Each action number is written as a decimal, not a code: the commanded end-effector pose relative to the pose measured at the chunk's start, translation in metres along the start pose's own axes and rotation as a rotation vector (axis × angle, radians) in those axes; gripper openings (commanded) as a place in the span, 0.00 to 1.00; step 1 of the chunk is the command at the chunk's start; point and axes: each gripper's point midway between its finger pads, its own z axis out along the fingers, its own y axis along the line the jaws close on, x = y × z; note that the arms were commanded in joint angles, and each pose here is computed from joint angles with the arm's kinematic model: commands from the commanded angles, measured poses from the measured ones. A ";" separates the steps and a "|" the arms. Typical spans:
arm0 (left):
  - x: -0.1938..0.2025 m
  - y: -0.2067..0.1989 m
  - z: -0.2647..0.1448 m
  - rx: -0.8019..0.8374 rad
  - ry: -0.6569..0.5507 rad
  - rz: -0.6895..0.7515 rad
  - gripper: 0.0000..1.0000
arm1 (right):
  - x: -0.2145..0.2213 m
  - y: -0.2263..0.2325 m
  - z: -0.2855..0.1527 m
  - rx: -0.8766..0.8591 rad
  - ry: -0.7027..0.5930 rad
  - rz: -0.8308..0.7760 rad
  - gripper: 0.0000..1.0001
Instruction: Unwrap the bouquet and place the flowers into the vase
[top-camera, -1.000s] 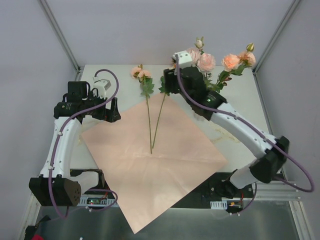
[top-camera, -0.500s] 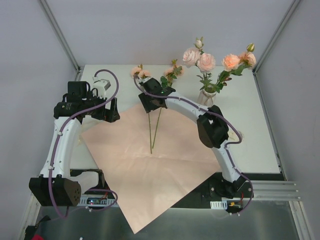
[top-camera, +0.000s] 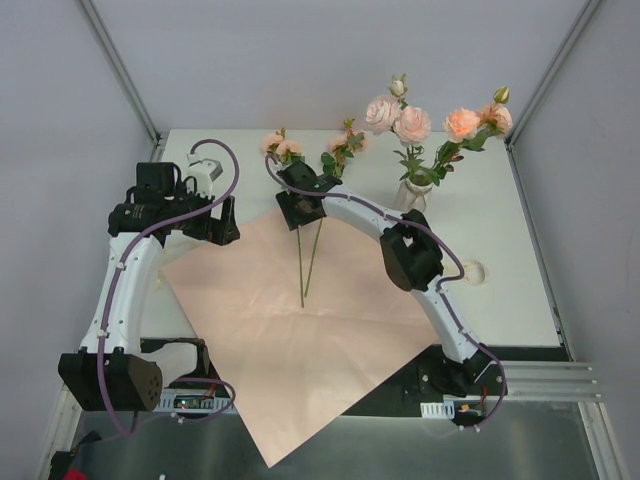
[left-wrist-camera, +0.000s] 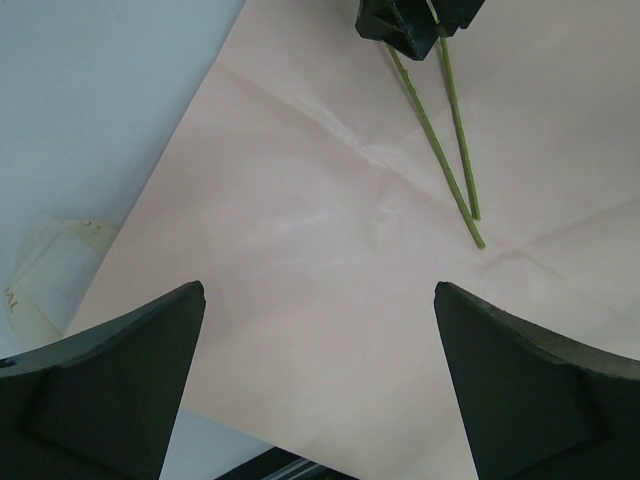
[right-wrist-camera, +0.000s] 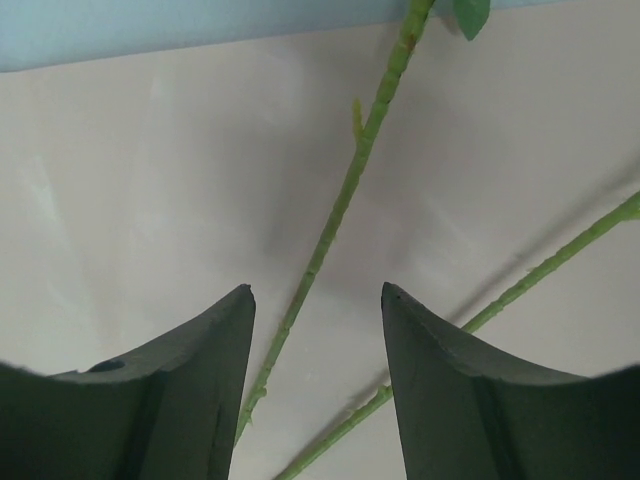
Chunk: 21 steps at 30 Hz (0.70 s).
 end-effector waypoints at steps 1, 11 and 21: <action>-0.002 -0.002 0.000 0.026 -0.014 0.018 0.99 | -0.008 0.004 0.000 -0.003 0.002 0.026 0.56; -0.002 -0.008 -0.002 0.056 -0.030 0.032 0.99 | 0.003 0.001 0.013 0.028 0.034 0.020 0.34; 0.001 -0.007 0.000 0.052 -0.027 0.032 0.99 | -0.008 -0.004 0.003 0.071 -0.023 0.014 0.01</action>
